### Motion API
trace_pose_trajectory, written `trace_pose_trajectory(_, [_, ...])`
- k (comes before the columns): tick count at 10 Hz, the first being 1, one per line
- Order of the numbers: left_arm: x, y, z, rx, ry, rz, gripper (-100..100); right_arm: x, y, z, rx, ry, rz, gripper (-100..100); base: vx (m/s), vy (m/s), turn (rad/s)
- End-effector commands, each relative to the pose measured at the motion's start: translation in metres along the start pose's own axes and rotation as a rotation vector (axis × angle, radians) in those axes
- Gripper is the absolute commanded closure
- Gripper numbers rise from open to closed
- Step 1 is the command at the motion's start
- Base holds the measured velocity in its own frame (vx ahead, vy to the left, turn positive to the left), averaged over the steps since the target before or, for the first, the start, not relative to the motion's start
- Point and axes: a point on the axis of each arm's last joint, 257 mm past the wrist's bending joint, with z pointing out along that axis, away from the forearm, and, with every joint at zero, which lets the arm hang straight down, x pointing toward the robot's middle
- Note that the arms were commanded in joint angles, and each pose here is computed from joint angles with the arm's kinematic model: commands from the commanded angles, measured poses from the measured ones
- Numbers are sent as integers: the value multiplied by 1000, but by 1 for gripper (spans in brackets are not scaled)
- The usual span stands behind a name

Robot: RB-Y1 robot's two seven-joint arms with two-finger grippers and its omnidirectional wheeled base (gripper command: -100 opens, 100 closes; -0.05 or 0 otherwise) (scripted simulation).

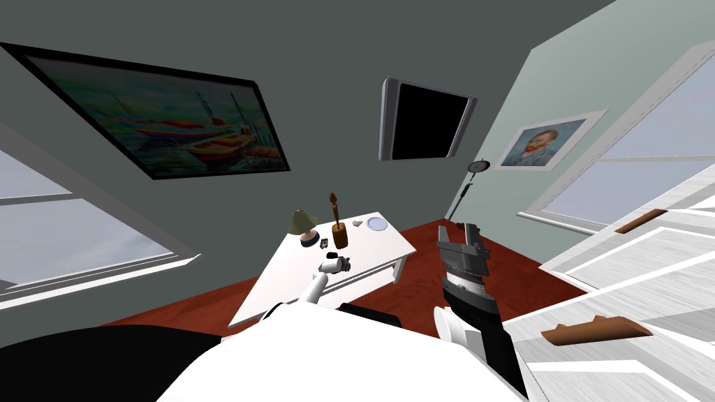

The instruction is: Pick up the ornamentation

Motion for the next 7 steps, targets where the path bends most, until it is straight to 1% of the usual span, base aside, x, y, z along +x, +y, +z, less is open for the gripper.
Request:
trace_pose_trajectory(1, [0, 0, 0, 0, 0, 0, 100, 0, 0, 0, 0, 0, 0, 0, 0, 0, 0])
trace_pose_trajectory(2, [0, 0, 0, 0, 0, 0, 0, 0, 0, 0, 0, 0, 0, 0, 0, 0, 0])
trace_pose_trajectory(3, [7, -4, 1, 1, 0, 2, 100, 0, 0, 0, 0, 0, 0, 0, -6, 6, -1])
trace_pose_trajectory(7, [26, -8, 5, -4, -1, 13, 100, 0, 0, 0, 0, 0, 0, 0, -42, 9, 35])
